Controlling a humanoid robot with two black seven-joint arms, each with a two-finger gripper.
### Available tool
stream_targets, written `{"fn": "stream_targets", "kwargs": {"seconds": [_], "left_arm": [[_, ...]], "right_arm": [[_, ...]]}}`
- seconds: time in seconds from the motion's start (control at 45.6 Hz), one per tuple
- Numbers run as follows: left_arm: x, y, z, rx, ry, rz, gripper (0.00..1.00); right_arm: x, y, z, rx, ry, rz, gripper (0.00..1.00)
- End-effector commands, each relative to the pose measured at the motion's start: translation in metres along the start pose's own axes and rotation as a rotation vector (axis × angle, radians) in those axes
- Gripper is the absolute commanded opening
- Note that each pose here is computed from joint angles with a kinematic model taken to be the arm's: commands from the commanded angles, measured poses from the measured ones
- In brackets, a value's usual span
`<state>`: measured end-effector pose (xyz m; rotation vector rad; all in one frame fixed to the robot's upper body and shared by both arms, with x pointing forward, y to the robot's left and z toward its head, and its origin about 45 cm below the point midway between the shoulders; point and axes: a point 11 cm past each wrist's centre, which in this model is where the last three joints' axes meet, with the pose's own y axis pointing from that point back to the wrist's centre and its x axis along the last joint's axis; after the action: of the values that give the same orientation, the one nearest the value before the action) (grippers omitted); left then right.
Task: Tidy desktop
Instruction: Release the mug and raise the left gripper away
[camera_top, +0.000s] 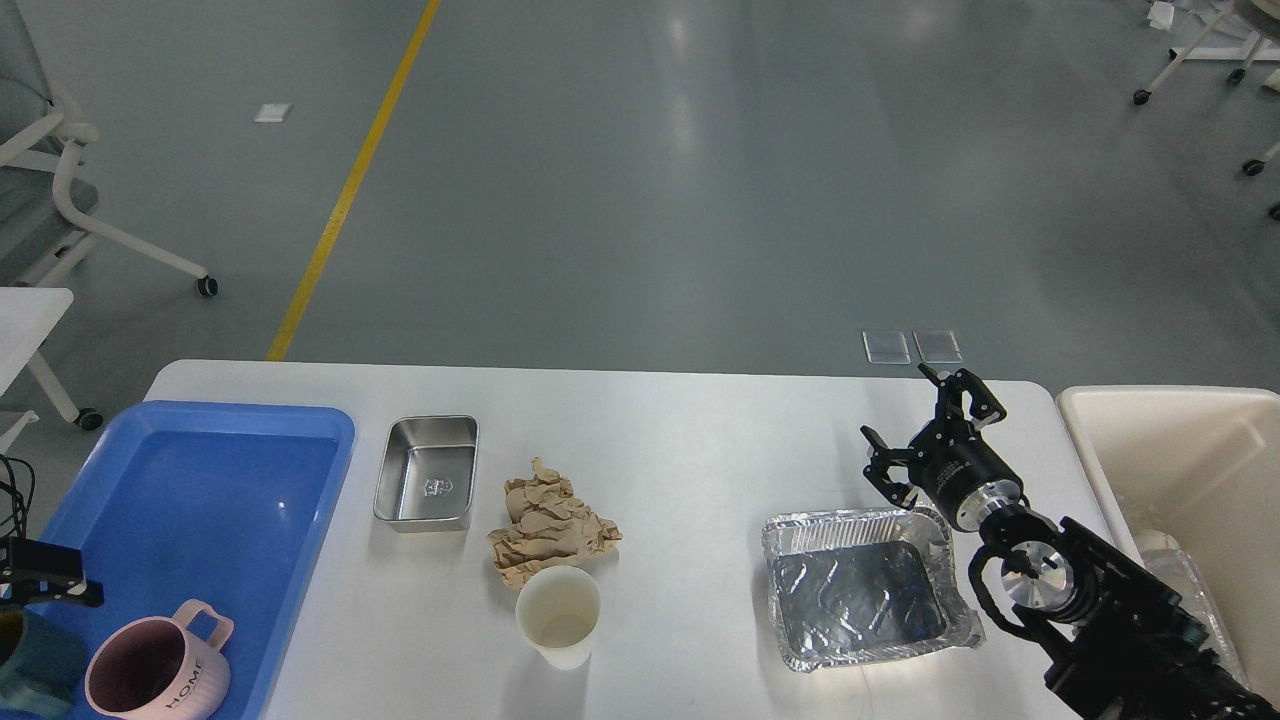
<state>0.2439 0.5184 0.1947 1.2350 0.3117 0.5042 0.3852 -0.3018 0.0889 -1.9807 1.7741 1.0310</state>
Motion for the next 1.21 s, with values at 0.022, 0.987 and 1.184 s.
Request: {"fn": "stream_targets", "kwargs": {"seconds": [0.022, 0.987, 1.184], "left_arm": [[0.010, 0.016, 0.007, -0.068, 0.044, 0.047, 0.97], [0.083, 0.011, -0.021, -0.440, 0.729, 0.614, 0.97], [0.082, 0.003, -0.015, -0.448, 0.735, 0.604, 0.97]], "right_arm": [[-0.001, -0.001, -0.001, -0.003, 0.006, 0.000, 1.00], [0.006, 0.006, 0.013, -0.032, 0.009, 0.022, 1.00], [0.005, 0.006, 0.015, -0.038, 0.009, 0.021, 1.00]]}}
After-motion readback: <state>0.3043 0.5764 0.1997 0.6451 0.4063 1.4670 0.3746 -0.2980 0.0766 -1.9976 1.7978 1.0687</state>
